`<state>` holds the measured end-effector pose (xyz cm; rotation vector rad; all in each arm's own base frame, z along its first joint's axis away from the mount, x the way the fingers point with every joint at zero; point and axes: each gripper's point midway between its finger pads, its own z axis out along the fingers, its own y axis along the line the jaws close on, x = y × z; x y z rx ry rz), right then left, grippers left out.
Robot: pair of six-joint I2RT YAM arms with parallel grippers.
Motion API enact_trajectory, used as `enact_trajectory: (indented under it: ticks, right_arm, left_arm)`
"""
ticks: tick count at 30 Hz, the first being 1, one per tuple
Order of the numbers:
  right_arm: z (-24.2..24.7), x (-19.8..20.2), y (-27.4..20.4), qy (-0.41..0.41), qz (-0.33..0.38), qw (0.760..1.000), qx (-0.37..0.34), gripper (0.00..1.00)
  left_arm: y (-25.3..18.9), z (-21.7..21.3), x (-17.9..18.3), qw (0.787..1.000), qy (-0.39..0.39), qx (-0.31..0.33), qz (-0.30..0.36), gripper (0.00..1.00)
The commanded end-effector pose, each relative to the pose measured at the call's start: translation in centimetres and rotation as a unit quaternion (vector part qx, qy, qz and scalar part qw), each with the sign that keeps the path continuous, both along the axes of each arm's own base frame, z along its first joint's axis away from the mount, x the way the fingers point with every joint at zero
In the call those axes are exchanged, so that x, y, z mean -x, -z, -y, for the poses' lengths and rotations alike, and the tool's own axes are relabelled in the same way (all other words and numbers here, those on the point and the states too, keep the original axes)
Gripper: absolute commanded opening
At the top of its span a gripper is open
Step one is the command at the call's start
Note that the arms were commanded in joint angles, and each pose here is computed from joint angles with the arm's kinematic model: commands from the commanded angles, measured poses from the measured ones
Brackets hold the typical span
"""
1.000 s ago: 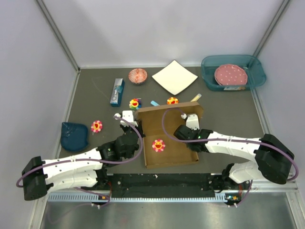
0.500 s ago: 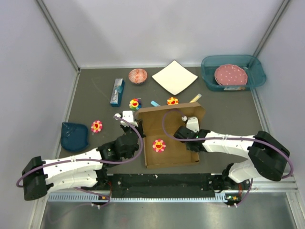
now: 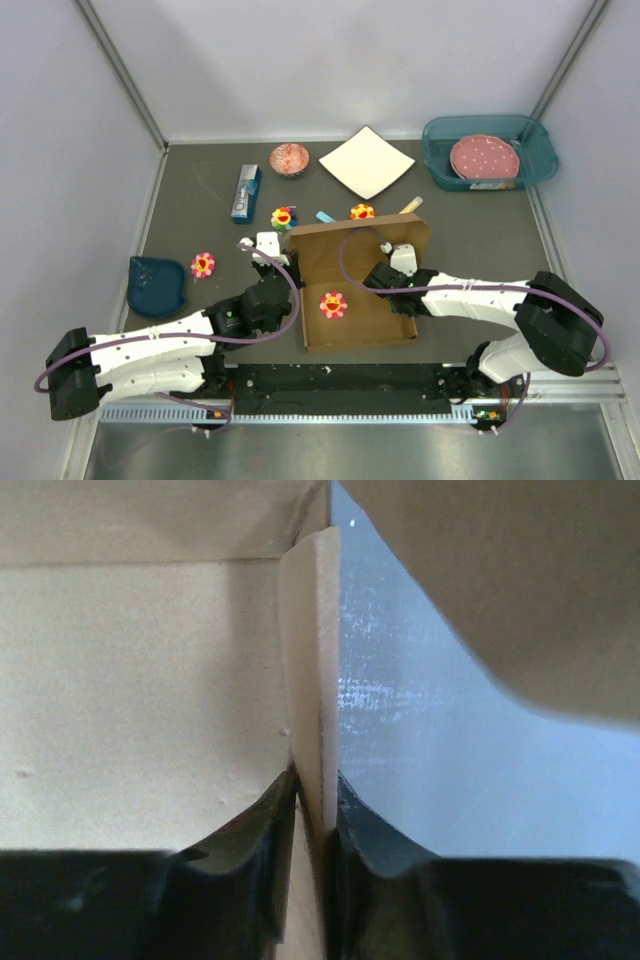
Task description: Fold the paper box
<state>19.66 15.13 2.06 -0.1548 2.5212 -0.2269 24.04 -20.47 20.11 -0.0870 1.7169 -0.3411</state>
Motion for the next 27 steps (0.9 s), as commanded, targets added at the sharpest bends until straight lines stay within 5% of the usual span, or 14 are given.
enact_trajectory:
  ticks: [1,4,7,19,23,26,27]
  right_arm:
    - [-0.6,0.8,0.8,0.010,-0.021,0.999,-0.035,0.37]
    - [-1.0,0.8,-0.1,0.008,-0.016,0.999,-0.051,0.52]
    - [-1.3,0.6,-1.0,0.008,-0.013,0.998,-0.062,0.56]
    - [-1.5,2.5,-2.0,-0.027,-0.047,0.996,-0.077,0.54]
    - [-0.8,3.5,-0.9,-0.031,-0.073,0.995,-0.061,0.41]
    - [-0.4,4.2,0.0,-0.028,-0.090,0.994,-0.051,0.17]
    - [-0.3,4.3,0.2,-0.026,-0.092,0.994,-0.048,0.00]
  left_arm:
    - [2.1,0.3,0.6,0.999,0.023,-0.025,-0.021,0.00]
    - [2.2,0.3,0.6,0.999,0.023,-0.027,-0.021,0.00]
    - [2.3,0.2,0.6,0.999,0.022,-0.029,-0.022,0.00]
    - [2.1,0.2,0.5,0.999,0.018,-0.032,-0.020,0.00]
    - [2.2,0.3,0.5,0.999,0.018,-0.033,-0.021,0.00]
    - [2.3,0.3,0.5,0.999,0.017,-0.031,-0.022,0.00]
    - [2.3,0.3,0.5,0.999,0.017,-0.030,-0.022,0.00]
